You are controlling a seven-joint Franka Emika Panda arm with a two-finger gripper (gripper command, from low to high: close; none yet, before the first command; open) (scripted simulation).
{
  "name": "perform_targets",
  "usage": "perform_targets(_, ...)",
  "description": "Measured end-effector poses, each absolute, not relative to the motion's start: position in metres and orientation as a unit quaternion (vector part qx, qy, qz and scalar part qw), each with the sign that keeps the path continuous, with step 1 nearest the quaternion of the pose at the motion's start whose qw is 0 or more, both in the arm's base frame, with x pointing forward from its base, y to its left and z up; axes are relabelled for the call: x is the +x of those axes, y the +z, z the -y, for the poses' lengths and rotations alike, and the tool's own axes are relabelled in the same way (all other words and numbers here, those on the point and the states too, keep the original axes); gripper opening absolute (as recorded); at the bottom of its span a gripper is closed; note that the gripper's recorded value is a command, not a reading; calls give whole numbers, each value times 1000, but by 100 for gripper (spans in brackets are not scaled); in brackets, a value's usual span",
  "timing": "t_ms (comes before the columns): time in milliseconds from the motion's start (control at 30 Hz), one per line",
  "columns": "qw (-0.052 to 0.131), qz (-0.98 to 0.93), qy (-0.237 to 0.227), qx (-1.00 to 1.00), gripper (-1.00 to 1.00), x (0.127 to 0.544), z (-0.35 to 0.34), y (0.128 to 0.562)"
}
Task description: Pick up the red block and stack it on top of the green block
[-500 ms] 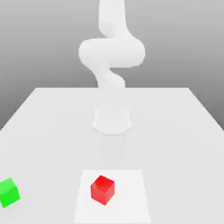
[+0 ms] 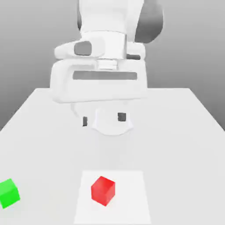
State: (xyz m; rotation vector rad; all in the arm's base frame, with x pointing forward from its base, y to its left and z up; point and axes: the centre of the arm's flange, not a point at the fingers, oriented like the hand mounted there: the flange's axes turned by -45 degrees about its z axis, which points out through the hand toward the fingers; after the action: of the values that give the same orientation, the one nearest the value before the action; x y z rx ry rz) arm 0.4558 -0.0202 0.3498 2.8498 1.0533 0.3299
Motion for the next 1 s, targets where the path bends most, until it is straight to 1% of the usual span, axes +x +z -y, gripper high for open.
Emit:
perform_targets(100, 29, -402, 62, 913, 0, 443, 23, 289)
perform_targets(200, 10, -458, 17, 889, 0, 423, 26, 233)
perform_targets(267, 2, -476, 4, 880, 0, 416, 26, 204)
perform_targets(400, 0, -481, 0, 877, 0, 414, 26, 159)
perform_targets(433, 0, -481, 0, 877, -100, 413, 26, 150)
perform_targets(667, 0, -481, -1, 877, -100, 413, 26, 148)
perform_targets(867, -1, -472, -1, 882, -100, 414, 30, 203)
perform_targets(1000, -6, -335, -3, 942, -100, 426, 86, 213)
